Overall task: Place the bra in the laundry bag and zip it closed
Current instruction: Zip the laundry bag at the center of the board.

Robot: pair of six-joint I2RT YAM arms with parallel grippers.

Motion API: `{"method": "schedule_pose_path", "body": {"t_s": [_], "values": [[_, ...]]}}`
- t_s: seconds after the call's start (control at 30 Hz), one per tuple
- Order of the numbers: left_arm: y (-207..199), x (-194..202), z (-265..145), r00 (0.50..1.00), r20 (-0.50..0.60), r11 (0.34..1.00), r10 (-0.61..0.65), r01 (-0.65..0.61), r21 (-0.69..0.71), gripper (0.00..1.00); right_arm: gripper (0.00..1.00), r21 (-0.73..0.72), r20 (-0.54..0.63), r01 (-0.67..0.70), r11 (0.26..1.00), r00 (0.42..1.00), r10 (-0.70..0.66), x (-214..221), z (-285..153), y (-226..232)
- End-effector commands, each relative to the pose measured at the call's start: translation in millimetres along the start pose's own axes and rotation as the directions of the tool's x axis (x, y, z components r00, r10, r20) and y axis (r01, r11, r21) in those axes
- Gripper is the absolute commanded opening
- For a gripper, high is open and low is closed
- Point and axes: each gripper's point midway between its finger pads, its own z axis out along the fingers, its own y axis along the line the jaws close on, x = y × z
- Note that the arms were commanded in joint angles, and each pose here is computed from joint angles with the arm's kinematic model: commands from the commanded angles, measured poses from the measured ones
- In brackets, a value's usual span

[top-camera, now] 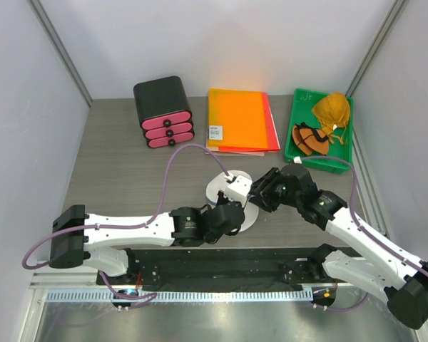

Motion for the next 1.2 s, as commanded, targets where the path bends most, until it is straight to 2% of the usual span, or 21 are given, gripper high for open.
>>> {"method": "schedule_pose_path", "body": {"t_s": [0.0,0.1,0.27,0.3,0.33,0.47,0.67,0.73,0.9,0.97,1.03,1.17], "values": [[-14,-29,-3,0.997,0.07,0.998,-0.043,0.04,0.042,0.0,0.51,-0.066,0.028,-0.025,0.997,0.999,0.027,-5,1,21],[-17,-29,-4,0.997,0.068,0.998,-0.043,0.04,0.056,0.0,0.47,-0.052,0.032,-0.027,0.998,0.999,0.028,-6,7,16],[-19,-27,-3,0.998,0.06,0.997,-0.033,0.028,0.07,0.0,0.32,-0.052,0.02,-0.025,0.998,0.999,0.026,-4,17,15],[-19,-26,-2,0.998,0.059,0.997,-0.032,0.028,0.07,0.0,0.28,-0.057,0.026,-0.017,0.998,0.999,0.018,-6,18,16],[-18,-23,-2,0.998,0.056,0.997,-0.029,0.026,0.066,0.0,0.19,-0.055,0.027,-0.014,0.998,1.0,0.015,-6,20,16],[-12,-14,-1,0.999,0.038,0.999,-0.024,0.022,0.044,0.0,0.02,-0.078,0.032,0.015,0.997,0.999,-0.013,-11,24,21],[19,12,-6,1.0,0.001,0.998,0.017,-0.017,-0.052,0.0,0.01,-0.178,-0.032,0.109,0.978,0.993,-0.116,-24,22,36],[34,22,-9,0.999,-0.012,0.995,0.031,-0.032,-0.097,0.0,0.01,-0.207,-0.02,0.127,0.97,0.991,-0.134,-42,21,40],[58,44,-18,0.997,-0.053,0.987,0.05,-0.057,-0.151,0.0,0.01,-0.257,-0.135,0.218,0.941,0.956,-0.259,-53,34,47],[60,45,-22,0.998,-0.054,0.989,0.039,-0.046,-0.141,0.0,0.01,-0.287,-0.16,0.284,0.915,0.927,-0.338,-55,40,55],[57,47,-24,0.998,-0.059,0.993,0.026,-0.033,-0.118,0.0,0.01,-0.269,-0.232,0.286,0.92,0.908,-0.35,-52,54,49],[39,35,-26,1.0,-0.026,1.0,-0.015,0.014,-0.023,0.0,0.02,-0.311,-0.267,0.386,0.869,0.841,-0.47,-46,61,74]]}}
